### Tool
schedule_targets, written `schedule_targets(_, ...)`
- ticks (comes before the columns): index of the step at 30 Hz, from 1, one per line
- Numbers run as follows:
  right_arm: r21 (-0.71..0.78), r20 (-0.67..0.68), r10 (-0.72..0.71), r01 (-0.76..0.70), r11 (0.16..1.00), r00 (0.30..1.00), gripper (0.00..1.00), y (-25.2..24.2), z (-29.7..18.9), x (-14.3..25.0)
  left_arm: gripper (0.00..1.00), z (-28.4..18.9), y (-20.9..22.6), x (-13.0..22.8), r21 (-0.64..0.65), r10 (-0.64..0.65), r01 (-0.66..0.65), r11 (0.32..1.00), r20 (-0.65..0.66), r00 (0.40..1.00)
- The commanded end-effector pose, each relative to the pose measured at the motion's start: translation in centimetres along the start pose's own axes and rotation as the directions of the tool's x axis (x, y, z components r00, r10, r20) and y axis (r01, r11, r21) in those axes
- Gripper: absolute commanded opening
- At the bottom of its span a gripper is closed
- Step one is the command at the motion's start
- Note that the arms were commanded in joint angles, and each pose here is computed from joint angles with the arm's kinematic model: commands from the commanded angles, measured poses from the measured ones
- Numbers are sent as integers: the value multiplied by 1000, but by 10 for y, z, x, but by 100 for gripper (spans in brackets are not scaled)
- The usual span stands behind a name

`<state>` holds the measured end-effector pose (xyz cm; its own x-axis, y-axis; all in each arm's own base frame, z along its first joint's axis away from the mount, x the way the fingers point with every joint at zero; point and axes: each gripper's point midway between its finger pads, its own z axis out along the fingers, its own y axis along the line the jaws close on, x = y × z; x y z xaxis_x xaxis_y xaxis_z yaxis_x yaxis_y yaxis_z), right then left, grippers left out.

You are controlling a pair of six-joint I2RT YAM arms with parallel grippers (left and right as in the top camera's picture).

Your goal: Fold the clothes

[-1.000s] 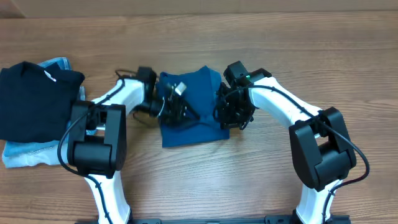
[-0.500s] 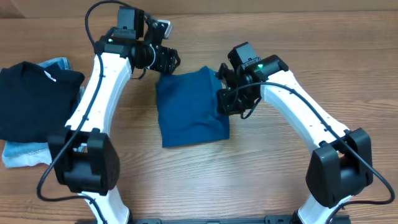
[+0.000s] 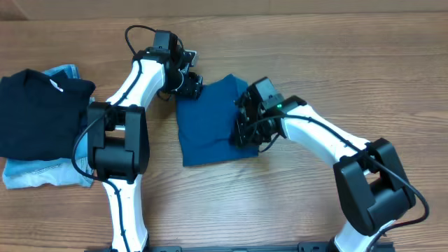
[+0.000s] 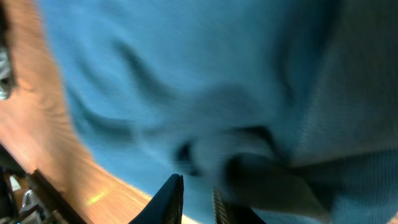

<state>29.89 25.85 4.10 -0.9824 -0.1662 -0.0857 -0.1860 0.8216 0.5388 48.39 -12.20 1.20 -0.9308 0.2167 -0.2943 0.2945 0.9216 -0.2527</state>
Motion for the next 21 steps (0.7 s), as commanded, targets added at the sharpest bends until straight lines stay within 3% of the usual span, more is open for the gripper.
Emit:
schedule_targets(1, 33, -29, 106, -106, 994, 994, 20, -15, 14, 9, 72, 10, 8, 52, -36, -75, 69, 997, -198, 977)
schedule_targets(5, 55, -84, 229, -225, 973, 970, 20, -31, 32, 18, 65, 1, 5, 85, -48, -111, 101, 994, -330, 937)
schedule_targets(7, 62, -74, 290, -285, 956, 954, 20, -42, 30, 13, 56, -4, 8, 99, -83, -125, 100, 992, -383, 915)
schedule_targets(12, 48, 73, 372, -376, 925, 925, 19, -102, -2, -27, 45, -20, 5, 132, -108, -161, 122, 987, -513, 843)
schedule_targets(17, 35, 116, 339, -345, 938, 933, 18, -128, -20, -37, 46, -38, -10, 157, -126, -255, 225, 966, -612, 749)
schedule_targets(21, 39, 97, 297, -302, 953, 950, 18, -115, -12, -35, 48, -37, -40, 150, 37, -212, 296, 954, -615, 759)
